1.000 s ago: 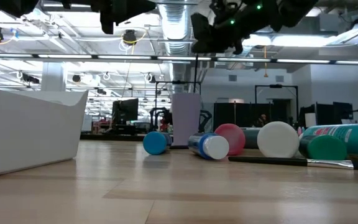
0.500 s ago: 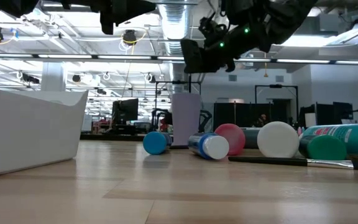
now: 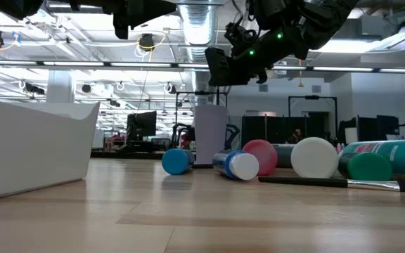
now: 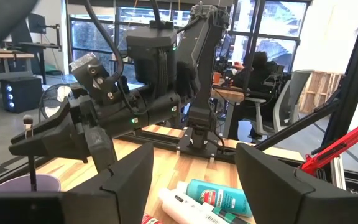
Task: Pick & Place Paint Supplies
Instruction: Put the silver paint brush into the violet cup, then put the black paint bottle into the white bin
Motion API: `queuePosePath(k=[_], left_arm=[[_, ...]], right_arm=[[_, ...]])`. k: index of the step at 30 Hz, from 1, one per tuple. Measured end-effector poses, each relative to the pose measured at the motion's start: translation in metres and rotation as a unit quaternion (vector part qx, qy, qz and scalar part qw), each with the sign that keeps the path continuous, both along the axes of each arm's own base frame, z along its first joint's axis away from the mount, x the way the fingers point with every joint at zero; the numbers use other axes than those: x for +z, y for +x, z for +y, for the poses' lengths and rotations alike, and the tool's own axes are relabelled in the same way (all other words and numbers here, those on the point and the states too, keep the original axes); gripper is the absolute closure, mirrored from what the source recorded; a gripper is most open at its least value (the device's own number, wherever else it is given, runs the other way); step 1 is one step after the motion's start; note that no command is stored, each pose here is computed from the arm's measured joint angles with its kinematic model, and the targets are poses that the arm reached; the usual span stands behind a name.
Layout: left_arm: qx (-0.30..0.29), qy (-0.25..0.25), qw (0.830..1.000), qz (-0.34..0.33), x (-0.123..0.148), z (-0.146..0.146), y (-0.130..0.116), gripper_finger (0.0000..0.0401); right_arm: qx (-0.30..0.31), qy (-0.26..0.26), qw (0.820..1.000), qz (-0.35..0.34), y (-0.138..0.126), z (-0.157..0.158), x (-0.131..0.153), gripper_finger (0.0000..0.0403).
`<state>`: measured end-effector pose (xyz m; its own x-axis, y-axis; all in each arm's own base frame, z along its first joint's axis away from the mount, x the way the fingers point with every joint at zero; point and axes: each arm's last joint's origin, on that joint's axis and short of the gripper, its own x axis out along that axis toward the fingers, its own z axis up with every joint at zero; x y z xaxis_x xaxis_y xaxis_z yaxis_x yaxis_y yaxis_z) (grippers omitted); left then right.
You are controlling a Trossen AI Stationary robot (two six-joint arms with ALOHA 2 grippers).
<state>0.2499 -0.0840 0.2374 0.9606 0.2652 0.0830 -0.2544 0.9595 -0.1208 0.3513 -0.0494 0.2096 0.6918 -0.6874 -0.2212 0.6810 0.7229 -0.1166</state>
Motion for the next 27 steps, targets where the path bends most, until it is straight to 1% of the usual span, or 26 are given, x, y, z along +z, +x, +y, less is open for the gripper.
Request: queuePosePath(k=[6,22,27], left_arm=[[0.000,0.000,1.000,0.000,0.000,0.000,0.000,0.0183],[0.000,0.000,1.000,0.001,0.000,0.000,0.000,0.0183],[0.000,0.000,1.000,0.001,0.000,0.000,0.000,0.0183]], right_arm=[[0.000,0.000,1.000,0.003,0.000,0.000,-0.001,0.0332],[0.001,0.002,1.000,0.010,0.000,0.001,-0.002,0.0331],[0.018,-0.009,1.000,0.006,-0.002,0.011,0.007,0.0330]])
